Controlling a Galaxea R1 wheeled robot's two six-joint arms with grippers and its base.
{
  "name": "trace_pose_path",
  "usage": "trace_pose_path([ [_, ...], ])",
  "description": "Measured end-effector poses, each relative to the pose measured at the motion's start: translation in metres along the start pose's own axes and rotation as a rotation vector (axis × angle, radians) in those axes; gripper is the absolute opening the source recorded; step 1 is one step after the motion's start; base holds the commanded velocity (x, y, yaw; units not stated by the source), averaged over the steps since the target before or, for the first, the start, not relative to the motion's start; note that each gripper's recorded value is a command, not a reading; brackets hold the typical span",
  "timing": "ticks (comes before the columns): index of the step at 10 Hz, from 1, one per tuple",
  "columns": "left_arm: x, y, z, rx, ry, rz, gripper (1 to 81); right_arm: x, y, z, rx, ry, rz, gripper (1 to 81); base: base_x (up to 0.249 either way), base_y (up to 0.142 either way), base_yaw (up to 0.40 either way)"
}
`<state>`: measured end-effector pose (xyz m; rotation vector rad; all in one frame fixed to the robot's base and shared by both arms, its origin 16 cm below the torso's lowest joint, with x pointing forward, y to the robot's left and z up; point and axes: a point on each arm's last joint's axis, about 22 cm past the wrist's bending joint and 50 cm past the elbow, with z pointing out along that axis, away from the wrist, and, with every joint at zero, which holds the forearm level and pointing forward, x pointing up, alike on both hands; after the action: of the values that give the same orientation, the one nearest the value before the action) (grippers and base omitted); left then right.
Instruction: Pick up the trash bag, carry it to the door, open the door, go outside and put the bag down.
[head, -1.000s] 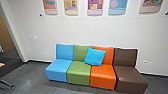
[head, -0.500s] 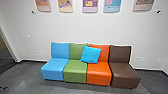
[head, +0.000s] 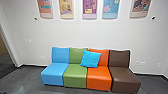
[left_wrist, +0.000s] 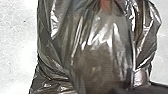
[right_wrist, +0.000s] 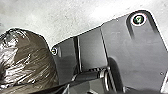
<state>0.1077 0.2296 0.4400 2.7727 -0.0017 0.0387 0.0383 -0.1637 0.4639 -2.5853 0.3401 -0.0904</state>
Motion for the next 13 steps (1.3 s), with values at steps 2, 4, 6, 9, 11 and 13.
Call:
trace_pose_path([
  [2, -0.004, 0.000, -0.001, -0.001, -0.004, 0.001, 1.0, -0.005, 0.001, -0.001, -0.002, -0.003, 0.000, 81.1, 0.000, 0.000, 0.000],
  [4, -0.012, 0.001, -0.001, 0.001, -0.008, -0.002, 1.0, -0.017, 0.006, -0.003, -0.010, -0.011, 0.006, 81.1, 0.000, 0.000, 0.000],
  [6, -0.037, 0.002, 0.001, 0.002, -0.039, -0.013, 1.0, -0.039, 0.008, -0.005, -0.016, -0.038, 0.019, 81.1, 0.000, 0.000, 0.000],
  [9, -0.037, 0.002, 0.001, 0.004, -0.038, -0.013, 1.0, -0.039, 0.008, -0.005, -0.016, -0.036, 0.019, 81.1, 0.000, 0.000, 0.000],
  [11, -0.014, 0.002, -0.002, 0.015, 0.016, 0.006, 1.0, -0.018, 0.002, -0.003, -0.003, 0.011, -0.009, 81.1, 0.000, 0.000, 0.000],
  [13, 0.004, 0.004, -0.004, 0.033, 0.067, 0.023, 1.0, -0.001, -0.007, -0.002, 0.016, 0.058, -0.039, 81.1, 0.000, 0.000, 0.000],
])
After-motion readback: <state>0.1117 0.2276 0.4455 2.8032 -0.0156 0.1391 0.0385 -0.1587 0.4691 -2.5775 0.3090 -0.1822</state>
